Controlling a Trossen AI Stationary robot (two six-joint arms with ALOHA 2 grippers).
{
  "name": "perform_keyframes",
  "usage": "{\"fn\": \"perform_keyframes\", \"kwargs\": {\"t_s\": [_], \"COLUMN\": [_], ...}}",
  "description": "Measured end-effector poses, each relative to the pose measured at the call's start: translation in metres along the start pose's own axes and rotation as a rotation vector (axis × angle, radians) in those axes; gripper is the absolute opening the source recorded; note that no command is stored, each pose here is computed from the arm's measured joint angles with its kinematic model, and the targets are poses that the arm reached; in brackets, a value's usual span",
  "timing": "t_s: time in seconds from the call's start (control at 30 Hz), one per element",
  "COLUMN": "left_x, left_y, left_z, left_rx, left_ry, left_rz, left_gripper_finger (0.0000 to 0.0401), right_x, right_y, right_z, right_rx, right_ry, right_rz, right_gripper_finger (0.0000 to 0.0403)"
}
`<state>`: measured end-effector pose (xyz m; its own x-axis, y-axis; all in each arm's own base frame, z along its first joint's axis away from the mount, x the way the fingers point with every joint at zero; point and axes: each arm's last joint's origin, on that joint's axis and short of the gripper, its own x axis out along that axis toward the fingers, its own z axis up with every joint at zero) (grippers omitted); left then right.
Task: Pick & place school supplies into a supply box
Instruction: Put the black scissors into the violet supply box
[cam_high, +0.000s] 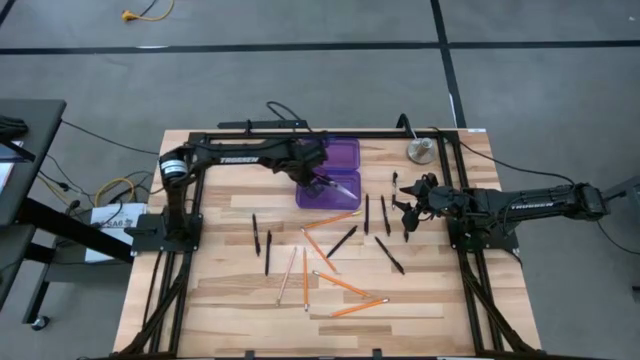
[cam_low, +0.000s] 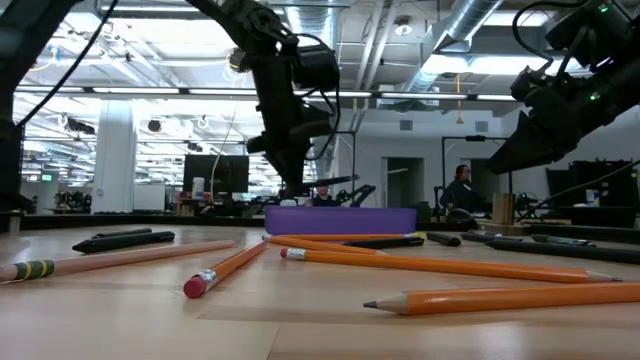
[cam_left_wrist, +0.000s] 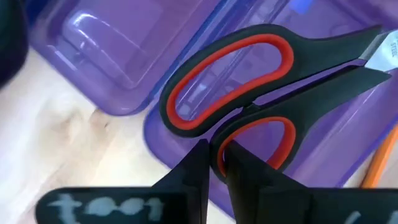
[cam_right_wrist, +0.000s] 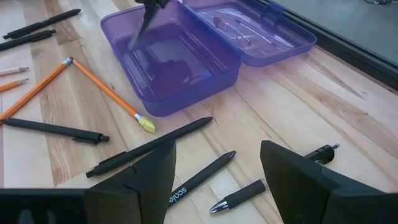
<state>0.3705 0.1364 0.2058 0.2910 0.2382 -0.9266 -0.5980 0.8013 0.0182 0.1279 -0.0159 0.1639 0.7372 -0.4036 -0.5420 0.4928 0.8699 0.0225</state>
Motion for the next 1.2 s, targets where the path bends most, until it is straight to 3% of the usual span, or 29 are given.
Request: {"fn": "perform_keyframes", "kwargs": {"t_s": [0.9,1.2], "left_x": [0.006,0.024], "left_y": [0.0,-0.004], "left_z": [-0.001,-0.004], "left_rx": [-0.005,0.002], "left_ry": [0.007,0.045], "left_rz": [0.042,0.049], "left_gripper_finger": [0.0027,0.0027], "right_x": [0.0,0.0], "right_y": [0.0,0.0], "right_z": [-0.001,-0.001], "right_rx": [-0.003,-0.003], "right_ry": [0.007,0.007], "right_rz": [-0.001,-0.001], "right_gripper_finger": [0.023,0.023]}}
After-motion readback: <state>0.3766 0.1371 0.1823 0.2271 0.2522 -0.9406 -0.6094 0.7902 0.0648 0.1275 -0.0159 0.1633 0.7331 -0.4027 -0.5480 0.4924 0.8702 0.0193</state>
